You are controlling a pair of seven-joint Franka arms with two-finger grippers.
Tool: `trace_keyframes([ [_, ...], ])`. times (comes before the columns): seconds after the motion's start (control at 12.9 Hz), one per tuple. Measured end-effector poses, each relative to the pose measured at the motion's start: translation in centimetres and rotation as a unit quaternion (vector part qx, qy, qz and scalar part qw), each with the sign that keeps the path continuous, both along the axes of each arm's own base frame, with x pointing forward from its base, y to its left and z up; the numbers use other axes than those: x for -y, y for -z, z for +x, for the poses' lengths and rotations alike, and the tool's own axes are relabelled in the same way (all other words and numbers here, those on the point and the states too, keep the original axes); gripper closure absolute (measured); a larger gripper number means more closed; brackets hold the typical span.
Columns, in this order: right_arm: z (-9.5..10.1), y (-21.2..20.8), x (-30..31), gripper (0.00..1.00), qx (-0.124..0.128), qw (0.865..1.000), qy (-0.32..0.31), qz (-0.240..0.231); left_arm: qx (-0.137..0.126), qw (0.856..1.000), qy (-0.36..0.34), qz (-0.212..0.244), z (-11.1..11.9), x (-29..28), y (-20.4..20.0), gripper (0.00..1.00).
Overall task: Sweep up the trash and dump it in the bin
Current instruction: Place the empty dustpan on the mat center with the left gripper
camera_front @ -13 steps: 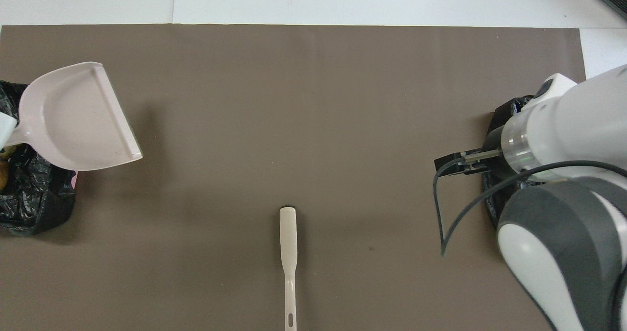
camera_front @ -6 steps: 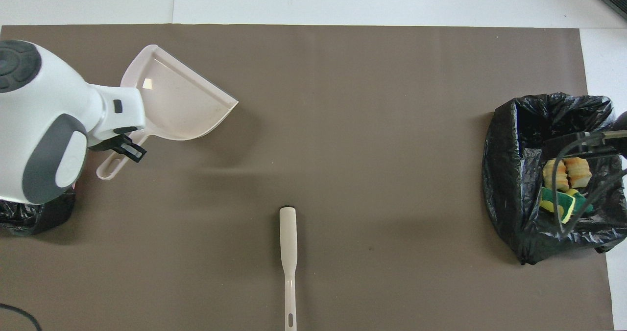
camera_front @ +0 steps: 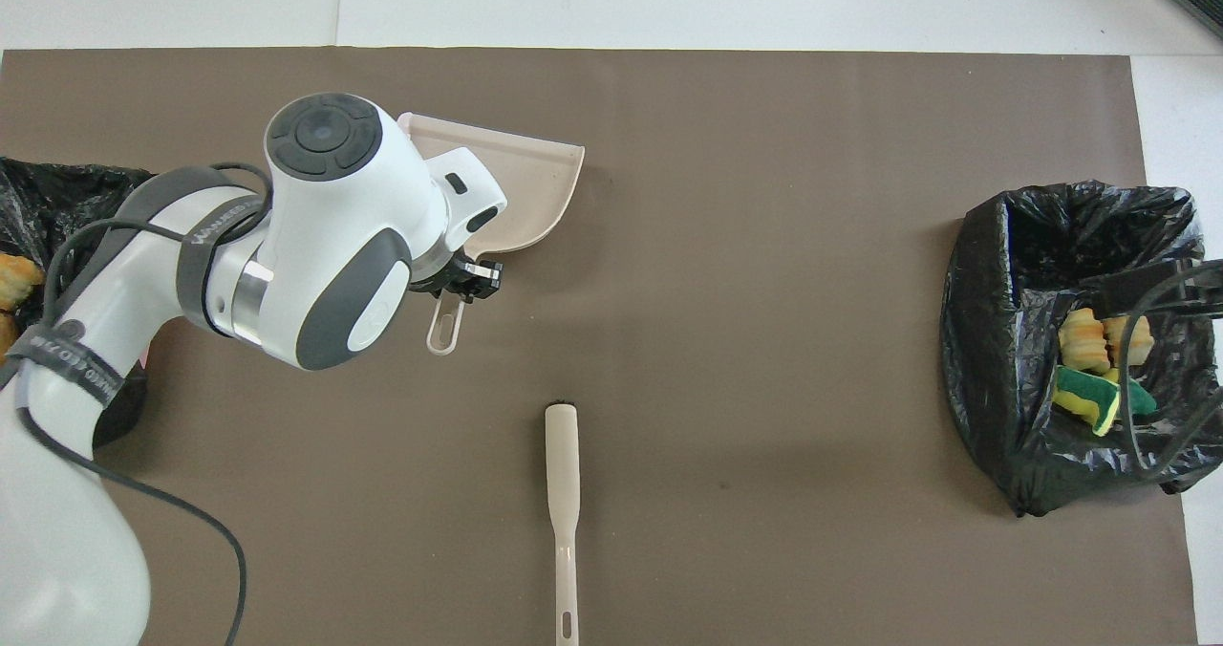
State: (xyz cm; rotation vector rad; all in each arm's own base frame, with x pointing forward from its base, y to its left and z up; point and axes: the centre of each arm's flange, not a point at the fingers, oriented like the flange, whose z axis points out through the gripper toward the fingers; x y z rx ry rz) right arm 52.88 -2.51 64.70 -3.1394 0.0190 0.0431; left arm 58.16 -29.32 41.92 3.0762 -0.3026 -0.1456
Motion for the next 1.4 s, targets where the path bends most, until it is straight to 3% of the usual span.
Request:
trace_keyframes([
  [0.23,0.0,0.0,-0.1,0.0,0.0,1.0,-0.001,0.0,0.009,1.0,-0.024,-0.015,0.2,4.2,2.2,0.68],
  [0.7,0.0,0.0,-0.1,0.0,0.0,1.0,-0.001,0.0,-0.007,1.0,-0.021,-0.014,-0.5,7.9,5.7,0.68],
  [0.78,0.0,0.0,-0.1,0.0,0.0,1.0,-0.001,0.0,-0.007,1.0,-0.021,-0.014,-0.5,8.0,5.7,0.62],
  [1.16,0.0,0.0,-0.1,0.0,0.0,1.0,-0.001,0.0,0.006,1.0,-0.008,0.002,-1.2,8.3,4.0,0.01],
  [1.4,0.0,0.0,-0.1,0.0,0.0,1.0,-0.001,0.0,0.045,0.998,-0.014,0.028,-0.1,4.5,-1.0,0.0],
])
